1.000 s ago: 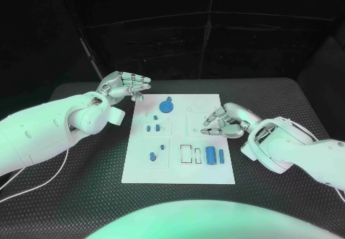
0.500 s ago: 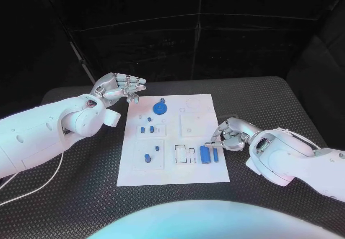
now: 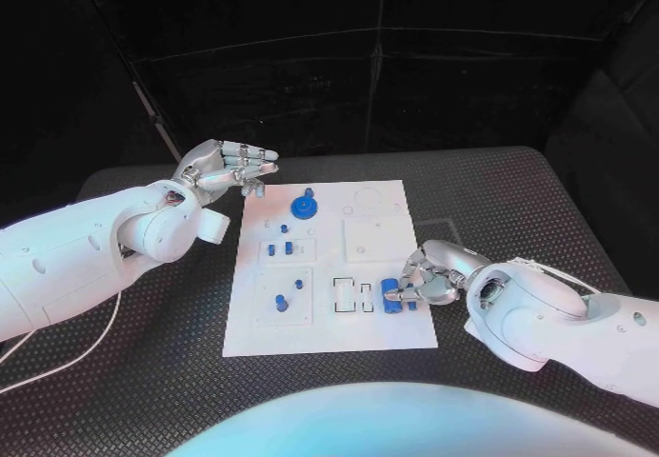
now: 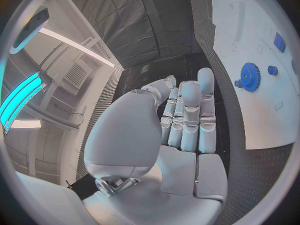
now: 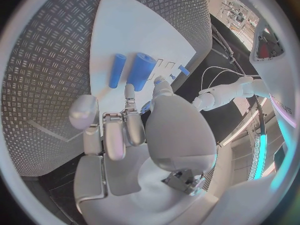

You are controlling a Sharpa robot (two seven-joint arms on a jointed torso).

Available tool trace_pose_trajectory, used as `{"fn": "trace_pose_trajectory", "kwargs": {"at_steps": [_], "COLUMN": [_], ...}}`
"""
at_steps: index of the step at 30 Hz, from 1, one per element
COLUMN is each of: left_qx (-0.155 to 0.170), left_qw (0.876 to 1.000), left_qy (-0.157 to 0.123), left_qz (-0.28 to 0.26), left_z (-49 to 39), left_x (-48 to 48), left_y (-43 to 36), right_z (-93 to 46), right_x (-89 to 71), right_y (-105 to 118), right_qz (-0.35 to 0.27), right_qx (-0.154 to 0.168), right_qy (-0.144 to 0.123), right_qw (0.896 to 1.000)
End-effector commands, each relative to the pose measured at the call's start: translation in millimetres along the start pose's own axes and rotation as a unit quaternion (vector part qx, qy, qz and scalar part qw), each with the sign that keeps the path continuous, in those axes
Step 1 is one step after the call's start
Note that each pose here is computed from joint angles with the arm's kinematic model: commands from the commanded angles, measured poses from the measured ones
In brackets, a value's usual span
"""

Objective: Assemble the parts on the task board

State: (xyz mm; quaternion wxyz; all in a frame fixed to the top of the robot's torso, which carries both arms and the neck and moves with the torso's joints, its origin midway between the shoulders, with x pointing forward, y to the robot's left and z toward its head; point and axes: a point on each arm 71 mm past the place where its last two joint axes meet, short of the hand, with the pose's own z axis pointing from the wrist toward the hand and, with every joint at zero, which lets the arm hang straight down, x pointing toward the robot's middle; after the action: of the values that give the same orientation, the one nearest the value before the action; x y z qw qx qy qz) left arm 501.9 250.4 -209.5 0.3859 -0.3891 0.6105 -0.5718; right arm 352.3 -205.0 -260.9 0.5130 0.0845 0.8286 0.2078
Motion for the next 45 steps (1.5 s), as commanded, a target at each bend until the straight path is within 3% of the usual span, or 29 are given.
{"fn": "trace_pose_trajectory", "kwargs": {"at_steps": [1,22,27,33,37,45], "left_qx": [0.006,0.002,0.002,0.001,0.000,-0.002], "left_qw": [1.000,1.000,1.000,1.000,1.000,1.000], "left_qy": [0.003,0.008,0.008,0.008,0.008,0.009], "left_qz": [-0.003,-0.005,-0.005,-0.005,-0.006,-0.007], "left_z": [0.5,-0.4,-0.6,-1.1,-1.5,-1.8], "left_x": [0.7,0.8,0.7,0.4,0.7,1.5], "left_y": [-1.6,-0.6,-0.6,0.5,1.8,3.4], "right_z": [1.0,15.3,14.1,6.1,0.2,-1.6], "right_x": [1.5,24.9,23.0,14.1,10.3,12.0], "right_y": [0.9,5.0,7.9,13.4,18.7,27.0], "right_qz": [-0.028,-0.031,-0.010,0.036,0.064,0.092], "right_qx": [0.004,0.012,0.001,-0.026,-0.041,-0.049], "right_qy": [0.001,0.024,0.001,-0.049,-0.069,-0.064], "right_qw": [1.000,0.999,1.000,0.998,0.995,0.993]}}
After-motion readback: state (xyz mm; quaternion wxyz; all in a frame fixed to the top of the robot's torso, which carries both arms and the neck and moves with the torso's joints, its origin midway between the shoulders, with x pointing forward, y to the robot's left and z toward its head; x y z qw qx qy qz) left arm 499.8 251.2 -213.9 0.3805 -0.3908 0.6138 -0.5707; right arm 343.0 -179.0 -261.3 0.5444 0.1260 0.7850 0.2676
